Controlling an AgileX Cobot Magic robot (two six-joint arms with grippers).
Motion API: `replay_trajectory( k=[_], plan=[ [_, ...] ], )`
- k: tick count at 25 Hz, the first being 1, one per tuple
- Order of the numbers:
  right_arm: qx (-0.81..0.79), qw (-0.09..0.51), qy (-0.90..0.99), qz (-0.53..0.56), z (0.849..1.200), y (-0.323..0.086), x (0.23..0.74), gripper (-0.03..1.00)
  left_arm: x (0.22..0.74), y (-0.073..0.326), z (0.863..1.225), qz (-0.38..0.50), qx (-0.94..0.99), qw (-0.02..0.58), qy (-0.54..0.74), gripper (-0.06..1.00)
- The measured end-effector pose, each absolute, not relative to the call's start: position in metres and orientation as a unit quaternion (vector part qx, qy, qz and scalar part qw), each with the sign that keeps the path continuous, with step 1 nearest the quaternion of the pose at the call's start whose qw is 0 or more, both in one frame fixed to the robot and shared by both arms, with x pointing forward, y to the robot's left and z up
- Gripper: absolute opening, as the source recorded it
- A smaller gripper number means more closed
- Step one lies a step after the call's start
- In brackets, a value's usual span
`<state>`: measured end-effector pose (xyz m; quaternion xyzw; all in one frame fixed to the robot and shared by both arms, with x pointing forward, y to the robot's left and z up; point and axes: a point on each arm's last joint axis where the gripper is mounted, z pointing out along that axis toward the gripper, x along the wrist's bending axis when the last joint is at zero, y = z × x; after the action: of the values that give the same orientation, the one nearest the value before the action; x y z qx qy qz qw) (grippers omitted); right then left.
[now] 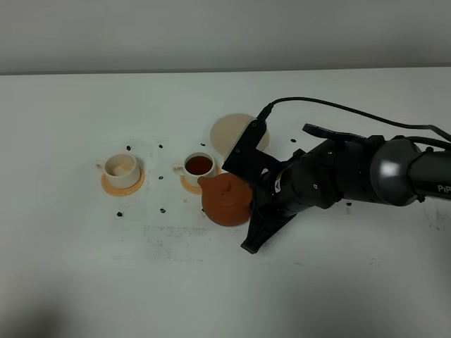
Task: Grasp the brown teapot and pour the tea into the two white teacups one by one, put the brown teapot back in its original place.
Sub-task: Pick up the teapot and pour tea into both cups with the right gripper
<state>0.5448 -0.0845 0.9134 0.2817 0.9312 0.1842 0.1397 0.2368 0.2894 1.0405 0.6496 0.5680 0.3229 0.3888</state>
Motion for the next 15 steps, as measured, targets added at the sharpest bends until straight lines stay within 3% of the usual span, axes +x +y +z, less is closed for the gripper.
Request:
replay_trajectory(
  k=[6, 15],
  plan=[
    [0.268, 0.147, 0.935, 0.182, 0.921, -0.084, 0.543, 0.08, 0.237, 0.289, 1.041, 0.323, 0.65, 0.389, 0.568, 0.16],
    [0.199, 0.192, 0.945, 0.174, 0.98, -0.063, 0.544, 0.08, 0.237, 0.289, 1.041, 0.323, 0.65, 0.389, 0.568, 0.16]
  ],
)
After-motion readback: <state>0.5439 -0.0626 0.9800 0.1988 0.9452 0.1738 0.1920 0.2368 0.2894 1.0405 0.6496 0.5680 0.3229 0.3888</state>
